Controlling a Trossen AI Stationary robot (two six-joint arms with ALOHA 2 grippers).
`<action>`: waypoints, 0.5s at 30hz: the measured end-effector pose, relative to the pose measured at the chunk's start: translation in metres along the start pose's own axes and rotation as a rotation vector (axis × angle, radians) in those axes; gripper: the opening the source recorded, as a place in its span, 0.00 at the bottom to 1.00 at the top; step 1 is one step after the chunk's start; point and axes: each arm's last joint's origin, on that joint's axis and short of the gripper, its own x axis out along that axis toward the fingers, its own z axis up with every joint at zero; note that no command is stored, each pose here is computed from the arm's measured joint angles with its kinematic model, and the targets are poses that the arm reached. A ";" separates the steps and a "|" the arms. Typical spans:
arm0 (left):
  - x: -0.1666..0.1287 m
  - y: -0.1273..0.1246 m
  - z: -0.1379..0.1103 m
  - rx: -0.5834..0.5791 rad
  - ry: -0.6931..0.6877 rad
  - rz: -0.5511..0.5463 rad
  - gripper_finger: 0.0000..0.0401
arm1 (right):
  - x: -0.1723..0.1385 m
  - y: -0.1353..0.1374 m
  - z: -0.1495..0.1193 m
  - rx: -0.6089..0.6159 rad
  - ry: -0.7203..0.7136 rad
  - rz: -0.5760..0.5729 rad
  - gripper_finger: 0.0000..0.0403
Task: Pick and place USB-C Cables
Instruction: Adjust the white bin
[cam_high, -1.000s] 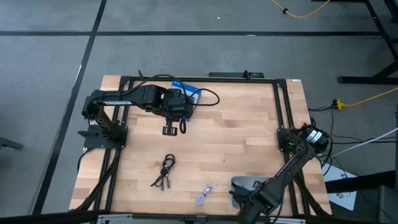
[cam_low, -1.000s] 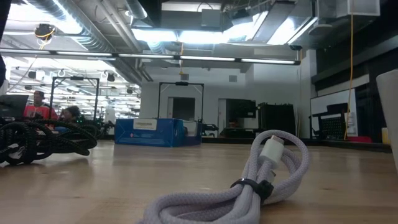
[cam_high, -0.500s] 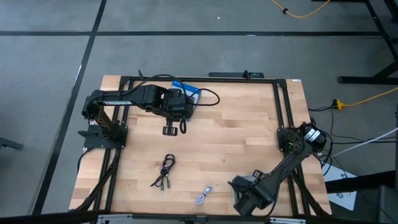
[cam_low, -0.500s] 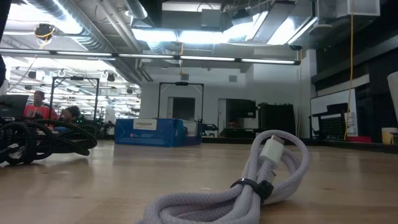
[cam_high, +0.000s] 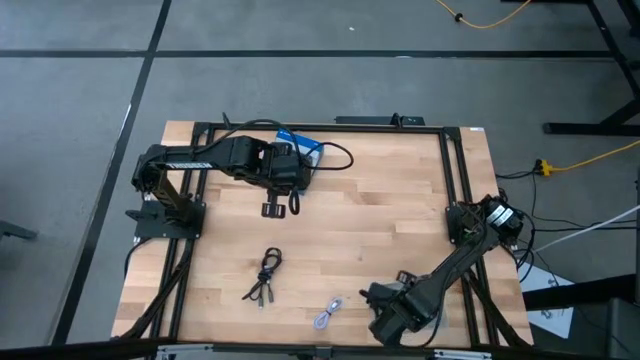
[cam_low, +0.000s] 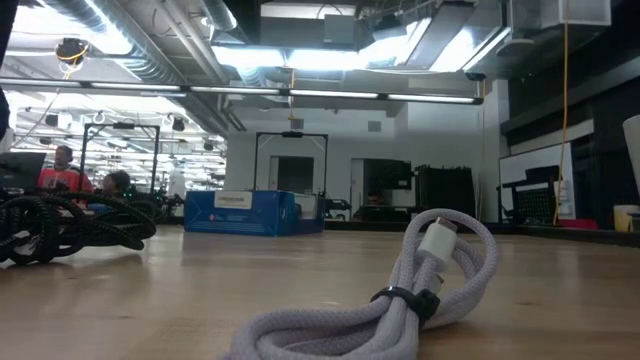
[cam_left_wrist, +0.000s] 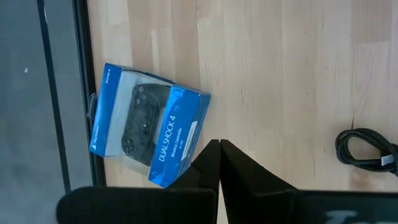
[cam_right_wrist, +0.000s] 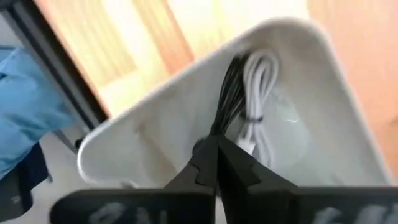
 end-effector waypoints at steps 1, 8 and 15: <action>0.000 0.000 0.000 0.000 0.000 0.000 0.00 | 0.000 -0.001 0.004 -0.004 -0.013 -0.006 0.01; 0.000 0.000 0.000 0.000 -0.001 0.000 0.00 | -0.001 -0.014 0.033 -0.010 -0.097 -0.048 0.01; 0.000 0.000 0.003 0.014 -0.025 0.003 0.00 | -0.001 -0.020 0.043 -0.002 -0.092 -0.056 0.00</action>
